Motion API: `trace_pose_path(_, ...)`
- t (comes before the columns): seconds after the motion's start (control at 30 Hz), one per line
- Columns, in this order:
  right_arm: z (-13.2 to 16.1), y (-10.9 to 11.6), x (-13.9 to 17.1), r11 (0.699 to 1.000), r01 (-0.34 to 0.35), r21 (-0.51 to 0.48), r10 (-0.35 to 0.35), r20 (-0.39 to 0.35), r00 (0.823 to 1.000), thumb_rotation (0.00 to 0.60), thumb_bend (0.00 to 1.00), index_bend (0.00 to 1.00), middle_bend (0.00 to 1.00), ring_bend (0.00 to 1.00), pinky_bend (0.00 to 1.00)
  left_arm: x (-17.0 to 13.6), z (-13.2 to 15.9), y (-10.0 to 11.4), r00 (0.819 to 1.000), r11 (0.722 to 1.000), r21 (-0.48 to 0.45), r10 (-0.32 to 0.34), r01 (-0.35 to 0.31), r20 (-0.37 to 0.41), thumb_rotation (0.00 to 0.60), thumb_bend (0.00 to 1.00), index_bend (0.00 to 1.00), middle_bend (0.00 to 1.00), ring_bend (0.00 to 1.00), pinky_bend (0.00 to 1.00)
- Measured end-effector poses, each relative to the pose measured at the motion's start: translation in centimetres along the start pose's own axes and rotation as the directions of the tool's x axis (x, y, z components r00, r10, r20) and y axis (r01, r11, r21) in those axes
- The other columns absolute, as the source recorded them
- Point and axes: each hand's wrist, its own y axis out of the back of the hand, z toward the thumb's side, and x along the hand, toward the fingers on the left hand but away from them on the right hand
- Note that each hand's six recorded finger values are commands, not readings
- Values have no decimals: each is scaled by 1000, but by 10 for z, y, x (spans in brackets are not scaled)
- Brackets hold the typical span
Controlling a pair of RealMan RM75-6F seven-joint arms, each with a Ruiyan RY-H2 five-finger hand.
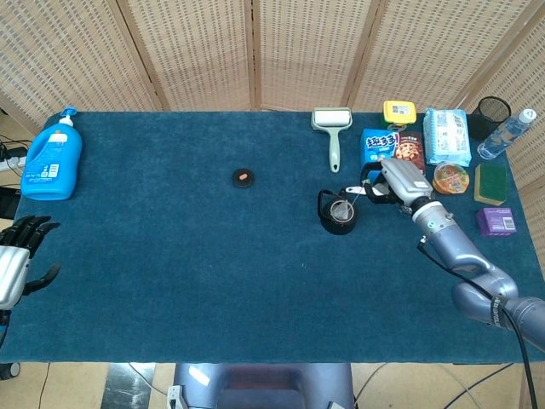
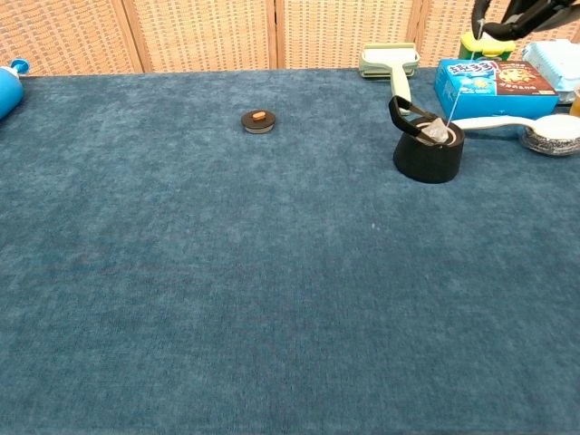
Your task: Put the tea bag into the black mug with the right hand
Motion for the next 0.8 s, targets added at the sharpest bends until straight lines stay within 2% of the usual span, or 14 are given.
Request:
trace_pose_path(0.13, -8, -7, 6, 1000, -18, 12, 18, 14, 1000, 600, 679, 587, 1000, 1000, 1000, 1, 3, 0, 1000, 1000, -1, 1, 0, 8, 600, 313, 213, 179, 133, 228)
trace_pose_path(0.47, -26, -49, 22, 988, -112, 103, 107, 51, 993, 600, 664, 581, 1000, 1000, 1000, 1, 9, -2, 1000, 1000, -5, -7, 7, 26, 600, 314, 213, 179, 133, 228)
trace_pose_path(0.6, -32, -63, 24, 981, -148, 125, 139, 74, 987, 600, 662, 534, 1000, 1000, 1000, 0, 8, -1, 1000, 1000, -3, -6, 6, 26, 600, 313, 213, 179, 133, 228)
trace_pose_path(0.8, -36, -68, 26, 975, -174, 135, 163, 90, 982, 600, 667, 420, 1000, 1000, 1000, -1, 8, -1, 1000, 1000, -4, -5, 5, 25, 600, 313, 213, 179, 133, 227)
